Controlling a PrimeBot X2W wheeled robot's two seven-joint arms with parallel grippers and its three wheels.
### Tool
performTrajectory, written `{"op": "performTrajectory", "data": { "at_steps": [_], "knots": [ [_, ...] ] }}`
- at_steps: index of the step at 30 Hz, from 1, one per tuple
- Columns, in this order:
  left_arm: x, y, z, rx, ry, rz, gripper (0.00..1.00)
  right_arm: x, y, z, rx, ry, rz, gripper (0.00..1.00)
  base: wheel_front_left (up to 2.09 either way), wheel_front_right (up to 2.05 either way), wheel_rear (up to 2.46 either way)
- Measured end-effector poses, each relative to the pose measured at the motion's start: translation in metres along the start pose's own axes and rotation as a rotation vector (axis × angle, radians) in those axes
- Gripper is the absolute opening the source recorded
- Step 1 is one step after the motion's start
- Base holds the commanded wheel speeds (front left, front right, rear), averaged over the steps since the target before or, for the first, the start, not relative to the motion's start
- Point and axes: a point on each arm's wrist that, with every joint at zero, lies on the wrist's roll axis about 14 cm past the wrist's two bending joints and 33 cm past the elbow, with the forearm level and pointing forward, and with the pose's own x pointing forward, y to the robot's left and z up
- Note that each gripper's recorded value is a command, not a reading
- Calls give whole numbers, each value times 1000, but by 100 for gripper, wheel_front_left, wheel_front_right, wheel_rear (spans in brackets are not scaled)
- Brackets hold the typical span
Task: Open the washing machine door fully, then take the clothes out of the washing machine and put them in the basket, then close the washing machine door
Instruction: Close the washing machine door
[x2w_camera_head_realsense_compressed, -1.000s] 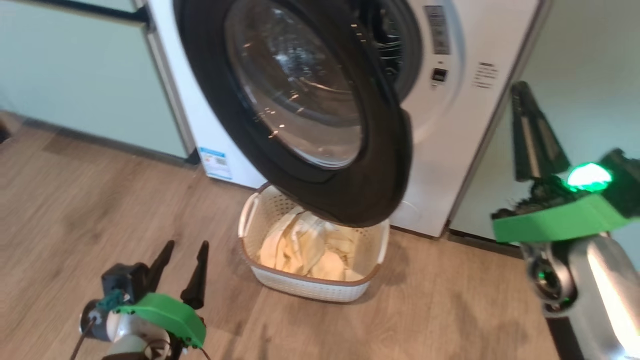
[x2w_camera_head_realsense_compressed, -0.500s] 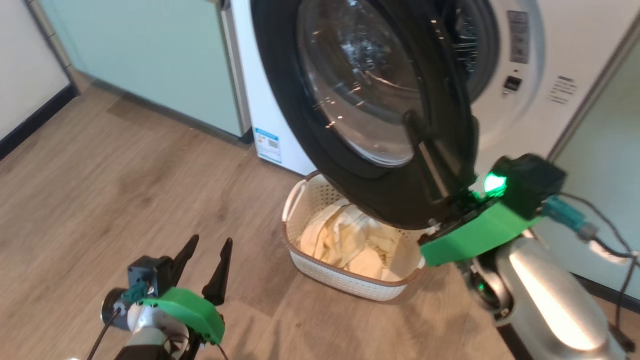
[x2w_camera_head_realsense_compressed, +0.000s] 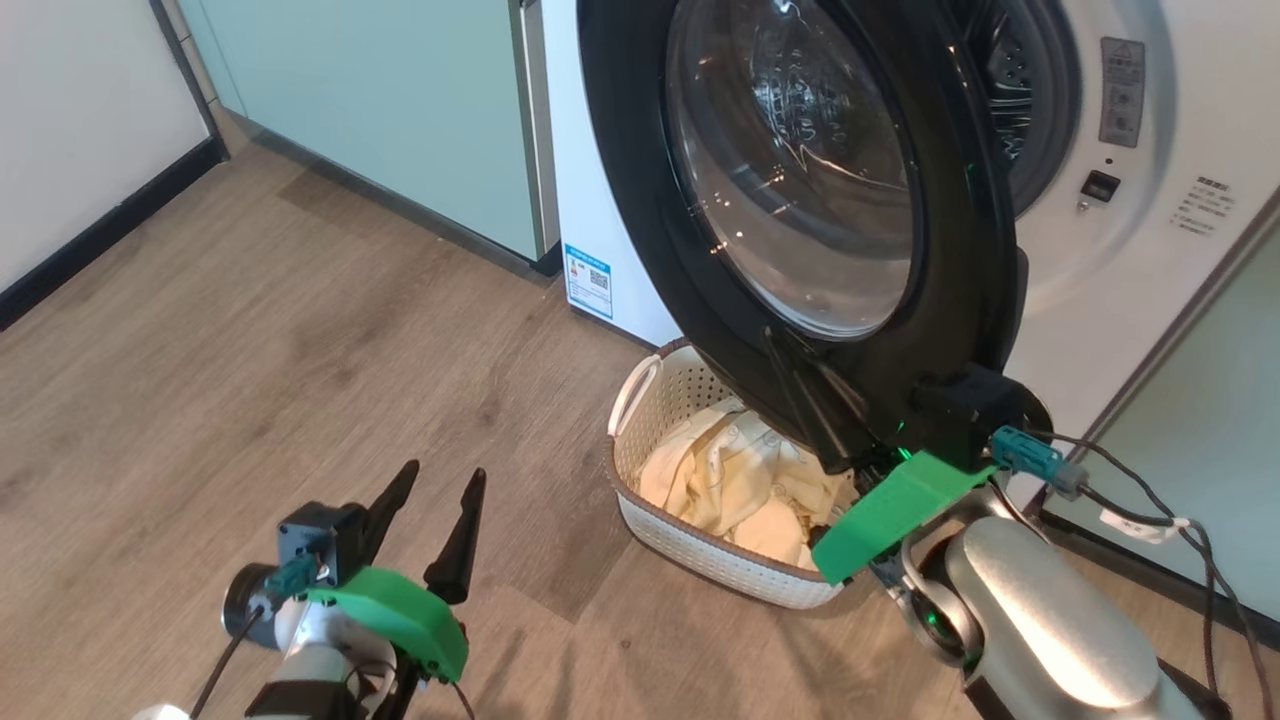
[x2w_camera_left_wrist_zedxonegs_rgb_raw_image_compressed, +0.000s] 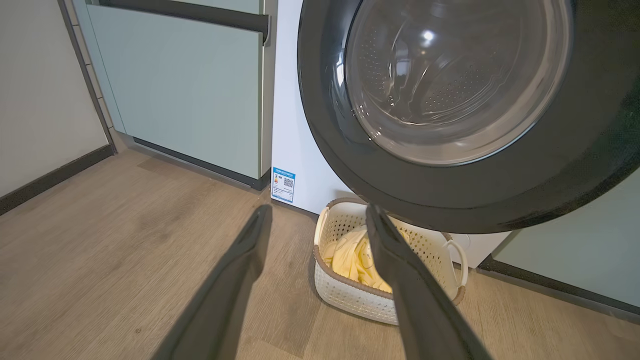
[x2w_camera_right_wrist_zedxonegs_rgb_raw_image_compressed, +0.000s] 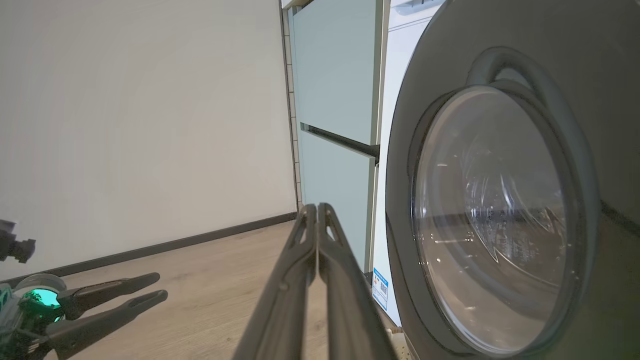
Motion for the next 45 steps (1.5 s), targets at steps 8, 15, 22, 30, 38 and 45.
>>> {"op": "performTrajectory", "data": {
  "at_steps": [8, 15, 22, 30, 38, 45],
  "knots": [
    [-1, 1, -2, -4, 5, 9, 100, -5, -14, -24, 16, 68, -43, 0, 0, 0, 0],
    [3, -2, -7, -5, 23, 5, 100, -15, -40, -42, 38, 116, -123, 0, 0, 0, 0],
    [17, -12, -6, -8, 24, -14, 100, -23, -68, -61, 62, 159, -195, 0, 0, 0, 0],
    [29, -20, -11, -6, 41, -32, 100, -17, -105, -54, 66, 130, -268, 0, 0, 0, 0],
    [39, -28, -13, 4, 48, -53, 100, -27, -139, -52, 101, 102, -374, 0, 0, 0, 0],
    [44, -32, -20, 6, 69, -62, 100, -35, -167, -58, 115, 111, -448, 0, 0, 0, 0]
  ]
}}
